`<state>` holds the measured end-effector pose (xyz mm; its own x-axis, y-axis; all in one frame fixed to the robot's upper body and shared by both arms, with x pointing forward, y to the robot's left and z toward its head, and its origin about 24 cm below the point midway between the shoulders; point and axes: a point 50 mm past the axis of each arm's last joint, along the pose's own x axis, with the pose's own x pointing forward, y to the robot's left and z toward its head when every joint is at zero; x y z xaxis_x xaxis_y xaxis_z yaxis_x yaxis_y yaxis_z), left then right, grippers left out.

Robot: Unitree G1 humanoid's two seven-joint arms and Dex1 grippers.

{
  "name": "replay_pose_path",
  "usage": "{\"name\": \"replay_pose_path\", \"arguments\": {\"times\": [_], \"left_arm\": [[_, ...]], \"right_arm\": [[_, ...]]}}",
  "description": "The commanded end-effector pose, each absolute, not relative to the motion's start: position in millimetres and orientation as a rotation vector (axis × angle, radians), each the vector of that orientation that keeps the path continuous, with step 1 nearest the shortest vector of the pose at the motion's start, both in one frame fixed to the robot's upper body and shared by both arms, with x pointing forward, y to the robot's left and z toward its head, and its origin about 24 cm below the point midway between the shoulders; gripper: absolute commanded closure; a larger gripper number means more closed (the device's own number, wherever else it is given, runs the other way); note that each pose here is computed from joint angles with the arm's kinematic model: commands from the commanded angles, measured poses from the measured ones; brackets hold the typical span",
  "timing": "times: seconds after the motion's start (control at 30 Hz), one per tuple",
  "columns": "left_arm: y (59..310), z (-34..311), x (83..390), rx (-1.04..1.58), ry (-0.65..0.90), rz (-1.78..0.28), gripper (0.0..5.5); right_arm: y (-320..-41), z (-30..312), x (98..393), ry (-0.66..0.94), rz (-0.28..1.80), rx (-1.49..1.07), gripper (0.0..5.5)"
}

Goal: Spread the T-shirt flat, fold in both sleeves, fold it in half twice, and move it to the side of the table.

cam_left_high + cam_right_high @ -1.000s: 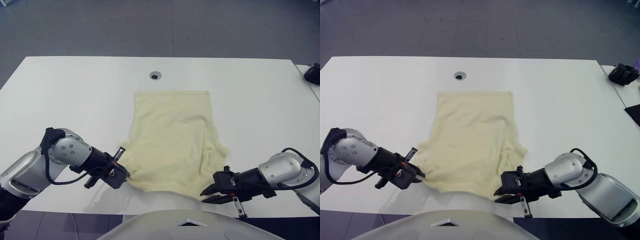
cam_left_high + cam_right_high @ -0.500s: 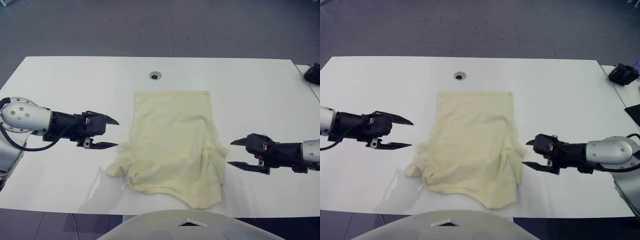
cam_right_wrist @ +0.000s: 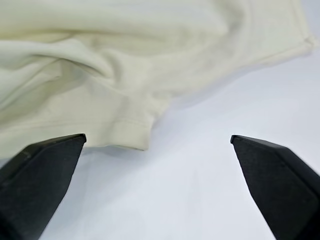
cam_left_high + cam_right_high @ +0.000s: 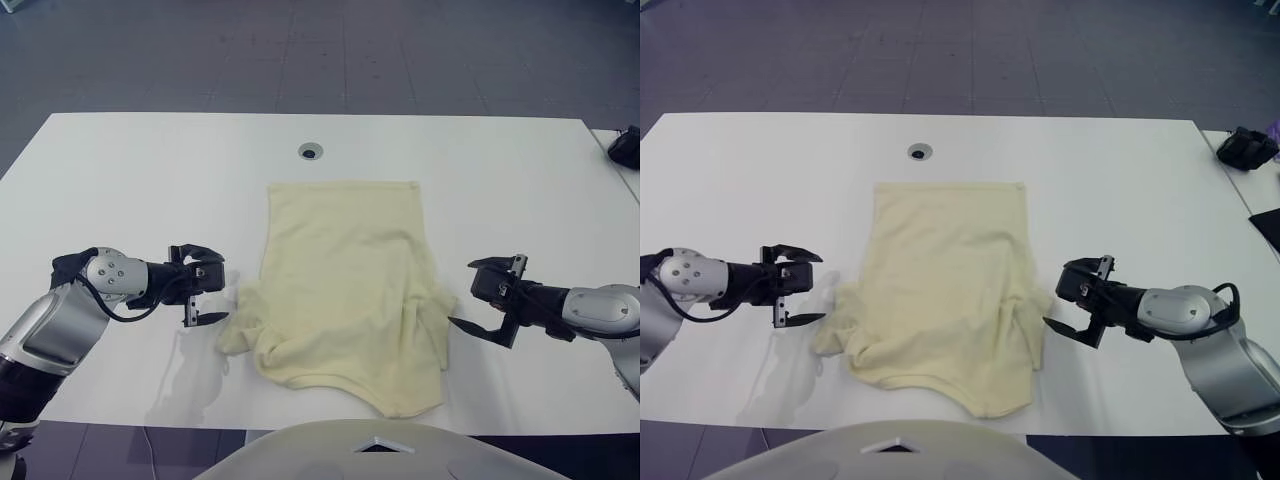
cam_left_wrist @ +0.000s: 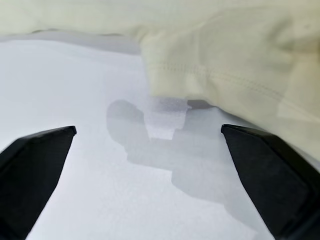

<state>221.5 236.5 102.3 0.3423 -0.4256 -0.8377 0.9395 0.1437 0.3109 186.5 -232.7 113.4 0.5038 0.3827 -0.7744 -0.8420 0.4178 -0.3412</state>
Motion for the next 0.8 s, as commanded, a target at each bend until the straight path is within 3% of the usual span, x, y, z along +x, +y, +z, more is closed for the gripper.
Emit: {"name": "replay_pose_path", "arguments": {"times": [0.03,0.43,0.8], "left_arm": [[236,97,221,0.973,0.678,-1.106,0.1],[233,125,226,0.887,0.595,-1.127,0.1],[226,98,209,0.902,0.689,-1.202,0.1]], "right_arm": [[-228,105,185,0.67,0.855,-0.788,0.11],[-225,83,178,0.712,0.864,-0.776,0.11],[-229,81,177,0.73,0.874,-0.798,0.11]]}}
